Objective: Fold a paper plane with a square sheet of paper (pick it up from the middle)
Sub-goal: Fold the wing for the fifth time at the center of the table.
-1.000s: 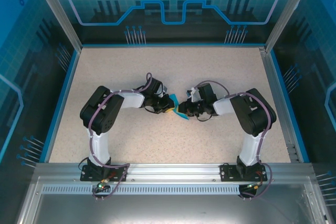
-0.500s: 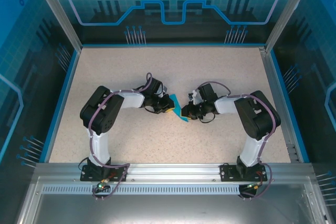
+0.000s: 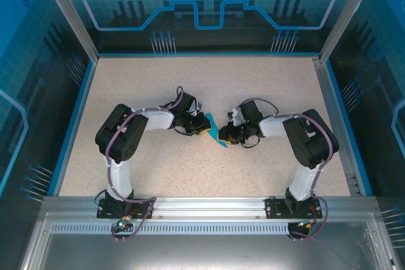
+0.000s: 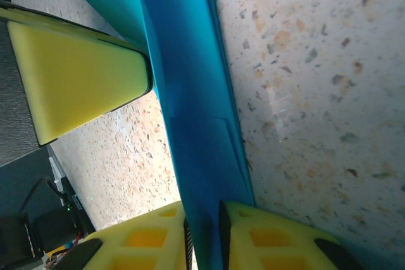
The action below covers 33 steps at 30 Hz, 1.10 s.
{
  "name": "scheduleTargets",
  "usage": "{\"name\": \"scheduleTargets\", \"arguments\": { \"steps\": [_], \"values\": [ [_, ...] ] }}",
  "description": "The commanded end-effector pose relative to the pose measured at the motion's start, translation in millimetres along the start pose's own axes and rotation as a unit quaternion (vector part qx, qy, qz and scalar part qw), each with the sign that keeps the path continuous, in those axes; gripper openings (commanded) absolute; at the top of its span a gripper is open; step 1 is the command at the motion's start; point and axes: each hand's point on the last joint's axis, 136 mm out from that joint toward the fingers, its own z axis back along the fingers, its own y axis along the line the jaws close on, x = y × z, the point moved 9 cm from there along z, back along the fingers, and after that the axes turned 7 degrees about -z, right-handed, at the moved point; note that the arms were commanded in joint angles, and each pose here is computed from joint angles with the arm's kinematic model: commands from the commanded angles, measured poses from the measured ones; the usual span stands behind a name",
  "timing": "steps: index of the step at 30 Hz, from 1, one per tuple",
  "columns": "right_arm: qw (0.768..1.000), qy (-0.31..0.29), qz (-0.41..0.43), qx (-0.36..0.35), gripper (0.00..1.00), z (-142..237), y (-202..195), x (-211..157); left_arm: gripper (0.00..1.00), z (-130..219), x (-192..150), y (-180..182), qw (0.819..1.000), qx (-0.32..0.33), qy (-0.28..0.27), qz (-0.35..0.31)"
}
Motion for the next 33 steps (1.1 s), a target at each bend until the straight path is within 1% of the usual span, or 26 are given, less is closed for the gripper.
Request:
{"name": "scheduleTargets", "arguments": {
  "steps": [1,8,11,18,20,23,33],
  "values": [
    [1.000,-0.003,0.011,0.004,0.22,13.8,9.0,3.5,0.14,0.5,1.3,-5.0,1.000,0.001,0.008,-0.013],
    [1.000,0.002,0.028,-0.014,0.26,21.1,12.9,0.4,0.14,0.2,1.7,-4.9,1.000,0.005,0.011,-0.014],
    [0.999,0.006,0.032,-0.022,0.26,22.7,13.2,-0.4,0.14,-0.4,1.7,-3.9,1.000,0.006,0.012,-0.013],
    [0.999,0.022,0.033,-0.037,0.22,20.6,7.0,-5.1,0.14,-0.1,2.7,-5.2,1.000,0.004,0.011,-0.014],
    [0.998,0.025,0.030,-0.041,0.19,19.5,4.7,-5.7,0.14,-0.7,2.4,-5.3,1.000,0.003,0.012,-0.014],
    [0.998,0.030,0.024,-0.047,0.15,15.3,-0.5,-5.3,0.14,-0.3,3.5,-8.5,1.000,-0.003,0.012,-0.015],
    [0.998,0.035,0.020,-0.044,0.08,7.8,-6.5,-3.6,0.15,5.8,1.5,-23.9,0.999,-0.032,0.014,-0.033]
  ]
}}
